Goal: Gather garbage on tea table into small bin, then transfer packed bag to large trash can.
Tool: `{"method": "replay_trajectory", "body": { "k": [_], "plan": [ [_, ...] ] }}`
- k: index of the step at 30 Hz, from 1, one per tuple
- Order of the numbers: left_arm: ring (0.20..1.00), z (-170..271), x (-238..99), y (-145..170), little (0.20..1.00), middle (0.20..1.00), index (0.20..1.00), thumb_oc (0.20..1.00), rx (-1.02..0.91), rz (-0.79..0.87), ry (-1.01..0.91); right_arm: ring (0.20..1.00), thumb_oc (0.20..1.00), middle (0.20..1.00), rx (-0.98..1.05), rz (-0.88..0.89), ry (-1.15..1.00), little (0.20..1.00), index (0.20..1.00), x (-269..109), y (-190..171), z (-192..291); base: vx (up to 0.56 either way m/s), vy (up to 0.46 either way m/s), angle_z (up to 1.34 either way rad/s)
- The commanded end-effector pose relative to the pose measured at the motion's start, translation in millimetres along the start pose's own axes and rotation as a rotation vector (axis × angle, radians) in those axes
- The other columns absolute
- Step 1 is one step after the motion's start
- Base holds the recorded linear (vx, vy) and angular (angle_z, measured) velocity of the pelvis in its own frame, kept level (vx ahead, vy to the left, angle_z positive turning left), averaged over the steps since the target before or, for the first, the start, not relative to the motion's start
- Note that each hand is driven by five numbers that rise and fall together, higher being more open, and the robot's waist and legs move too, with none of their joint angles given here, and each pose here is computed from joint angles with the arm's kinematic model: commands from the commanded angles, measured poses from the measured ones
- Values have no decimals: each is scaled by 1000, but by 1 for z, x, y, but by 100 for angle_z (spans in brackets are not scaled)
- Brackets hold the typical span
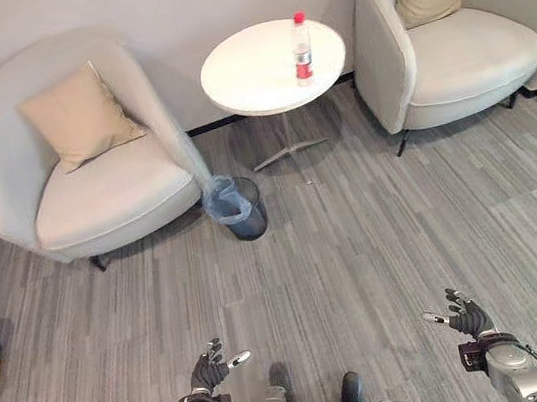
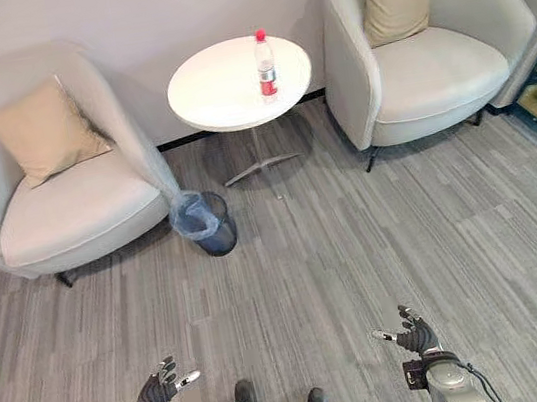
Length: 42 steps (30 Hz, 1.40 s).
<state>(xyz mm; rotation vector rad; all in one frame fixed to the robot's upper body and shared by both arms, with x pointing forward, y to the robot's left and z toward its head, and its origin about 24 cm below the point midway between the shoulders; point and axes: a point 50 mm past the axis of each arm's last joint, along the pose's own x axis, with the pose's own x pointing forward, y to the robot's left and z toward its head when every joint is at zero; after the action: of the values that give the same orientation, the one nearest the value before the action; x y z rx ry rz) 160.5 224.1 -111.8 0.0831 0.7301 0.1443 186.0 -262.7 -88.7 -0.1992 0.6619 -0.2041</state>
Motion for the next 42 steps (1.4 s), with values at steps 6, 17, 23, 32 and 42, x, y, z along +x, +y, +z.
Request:
{"method": "replay_trajectory", "body": {
  "k": [6, 17, 23, 32, 42],
  "plan": [
    [1000, 9, -2, 18, 1000, 1000, 1000, 1000, 0, 51, -55, 1000, 1000, 1000, -25, -19, 7, 1000, 1000, -2, -2, -5, 496, 93, -31],
    [1000, 23, 1, 29, 1000, 1000, 1000, 1000, 33, 78, -97, 1000, 1000, 1000, -46, 69, -76, 1000, 1000, 6, 22, 20, 317, 134, -23],
    [1000, 13, 3, 32, 1000, 1000, 1000, 1000, 22, 98, -50, 1000, 1000, 1000, -67, 64, -77, 1000, 1000, 8, 18, 24, 224, -42, 2],
    [1000, 1, 0, 31, 1000, 1000, 1000, 1000, 7, 109, -13, 1000, 1000, 1000, -80, 68, -69, 1000, 1000, 3, 15, 17, 290, -207, 38],
    [1000, 4, 6, 13, 1000, 1000, 1000, 1000, 19, 37, 7, 1000, 1000, 1000, -56, 18, -40, 1000, 1000, -1, -3, 7, 186, -277, 21]
  ]
}}
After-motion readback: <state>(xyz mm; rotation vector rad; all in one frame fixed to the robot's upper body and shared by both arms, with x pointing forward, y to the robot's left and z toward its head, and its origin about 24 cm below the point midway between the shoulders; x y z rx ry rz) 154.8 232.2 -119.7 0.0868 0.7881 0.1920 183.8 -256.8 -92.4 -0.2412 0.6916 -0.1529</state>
